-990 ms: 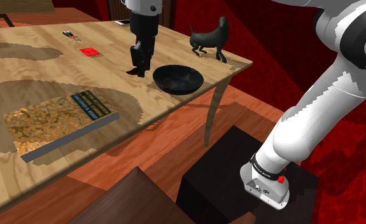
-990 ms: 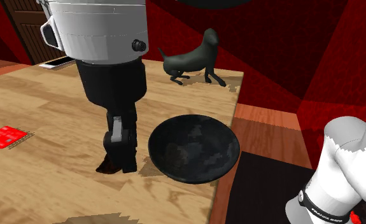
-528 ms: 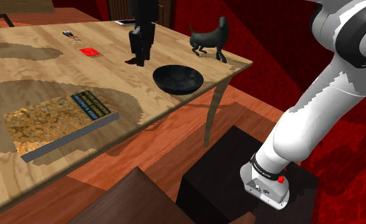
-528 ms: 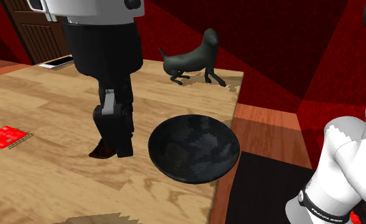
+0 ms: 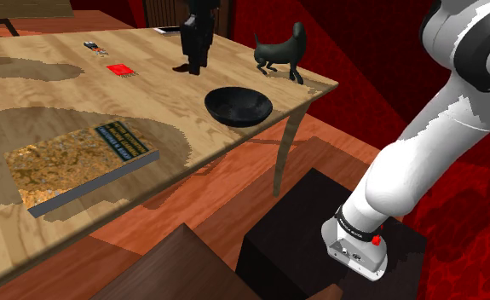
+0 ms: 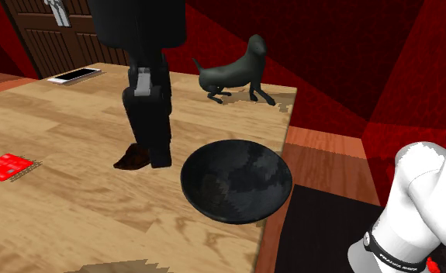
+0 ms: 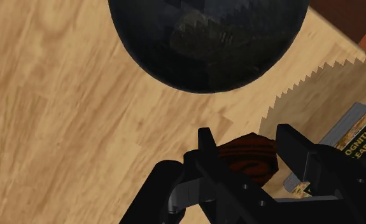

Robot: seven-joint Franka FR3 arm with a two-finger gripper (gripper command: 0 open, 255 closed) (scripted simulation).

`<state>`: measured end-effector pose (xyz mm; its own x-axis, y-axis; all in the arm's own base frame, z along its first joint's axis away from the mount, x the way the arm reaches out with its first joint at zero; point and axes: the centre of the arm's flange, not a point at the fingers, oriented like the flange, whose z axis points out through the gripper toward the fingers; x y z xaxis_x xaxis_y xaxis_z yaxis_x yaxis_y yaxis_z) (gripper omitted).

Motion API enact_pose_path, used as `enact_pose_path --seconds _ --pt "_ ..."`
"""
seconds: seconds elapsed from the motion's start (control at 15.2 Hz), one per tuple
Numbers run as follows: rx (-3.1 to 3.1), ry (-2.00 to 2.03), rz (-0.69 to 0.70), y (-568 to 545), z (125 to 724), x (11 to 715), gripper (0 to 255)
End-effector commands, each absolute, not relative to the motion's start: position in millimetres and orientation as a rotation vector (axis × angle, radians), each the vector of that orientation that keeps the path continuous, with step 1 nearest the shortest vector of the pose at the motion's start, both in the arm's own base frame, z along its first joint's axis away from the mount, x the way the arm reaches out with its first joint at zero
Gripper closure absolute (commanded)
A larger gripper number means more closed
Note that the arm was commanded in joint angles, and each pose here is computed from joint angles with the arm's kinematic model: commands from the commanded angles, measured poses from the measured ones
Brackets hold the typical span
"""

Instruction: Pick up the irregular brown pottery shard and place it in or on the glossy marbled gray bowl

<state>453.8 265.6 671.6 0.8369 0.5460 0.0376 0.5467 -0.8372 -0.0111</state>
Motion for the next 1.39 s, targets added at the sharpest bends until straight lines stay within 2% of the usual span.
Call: enact_pose_path --seconds 0.0,0.53,1.32 --pt "-2.989 -0.891 -0.052 250 676 437 255" --pt "-2.989 -0.891 -0.052 188 680 361 255" --pt "-2.989 -0.891 -0.052 188 616 361 255"
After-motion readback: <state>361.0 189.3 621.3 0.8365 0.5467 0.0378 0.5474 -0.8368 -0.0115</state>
